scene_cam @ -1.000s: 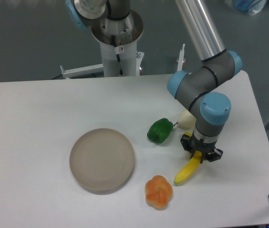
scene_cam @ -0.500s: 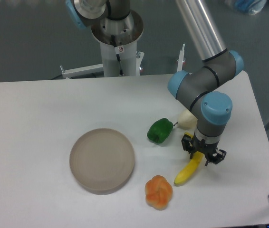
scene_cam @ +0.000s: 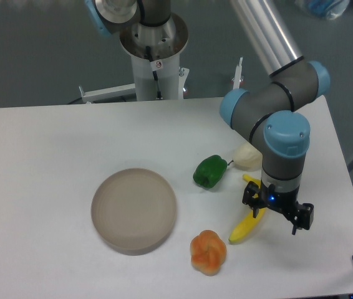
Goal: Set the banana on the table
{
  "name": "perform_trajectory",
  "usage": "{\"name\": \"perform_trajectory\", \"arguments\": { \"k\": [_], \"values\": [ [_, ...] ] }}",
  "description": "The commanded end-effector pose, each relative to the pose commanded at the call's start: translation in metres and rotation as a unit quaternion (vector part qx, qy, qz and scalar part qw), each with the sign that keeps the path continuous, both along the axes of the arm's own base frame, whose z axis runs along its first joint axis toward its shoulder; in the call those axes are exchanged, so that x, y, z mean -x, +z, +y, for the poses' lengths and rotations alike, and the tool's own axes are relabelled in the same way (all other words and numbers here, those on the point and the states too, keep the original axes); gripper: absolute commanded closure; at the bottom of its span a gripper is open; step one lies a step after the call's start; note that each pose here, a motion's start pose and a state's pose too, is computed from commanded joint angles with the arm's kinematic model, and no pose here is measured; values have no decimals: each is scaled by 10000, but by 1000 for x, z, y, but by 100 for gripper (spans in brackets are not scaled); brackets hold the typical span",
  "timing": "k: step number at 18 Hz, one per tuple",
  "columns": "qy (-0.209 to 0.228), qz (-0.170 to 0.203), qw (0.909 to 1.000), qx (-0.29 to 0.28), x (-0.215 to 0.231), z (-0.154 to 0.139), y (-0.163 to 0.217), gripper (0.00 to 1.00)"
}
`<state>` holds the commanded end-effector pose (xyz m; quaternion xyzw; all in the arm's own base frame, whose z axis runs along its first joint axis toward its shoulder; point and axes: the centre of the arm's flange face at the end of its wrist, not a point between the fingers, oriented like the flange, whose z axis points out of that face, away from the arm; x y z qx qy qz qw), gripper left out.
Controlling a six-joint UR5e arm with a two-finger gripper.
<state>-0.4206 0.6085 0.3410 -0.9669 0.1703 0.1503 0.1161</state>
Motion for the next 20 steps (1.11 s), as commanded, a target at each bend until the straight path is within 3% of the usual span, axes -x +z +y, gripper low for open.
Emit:
{"name": "perform_trajectory", "arguments": {
  "k": [8, 20],
  "values": [
    [28, 441, 9987, 274, 11, 0, 20, 0],
    [-68, 554, 9974, 451, 14, 7, 27, 0]
  ]
}}
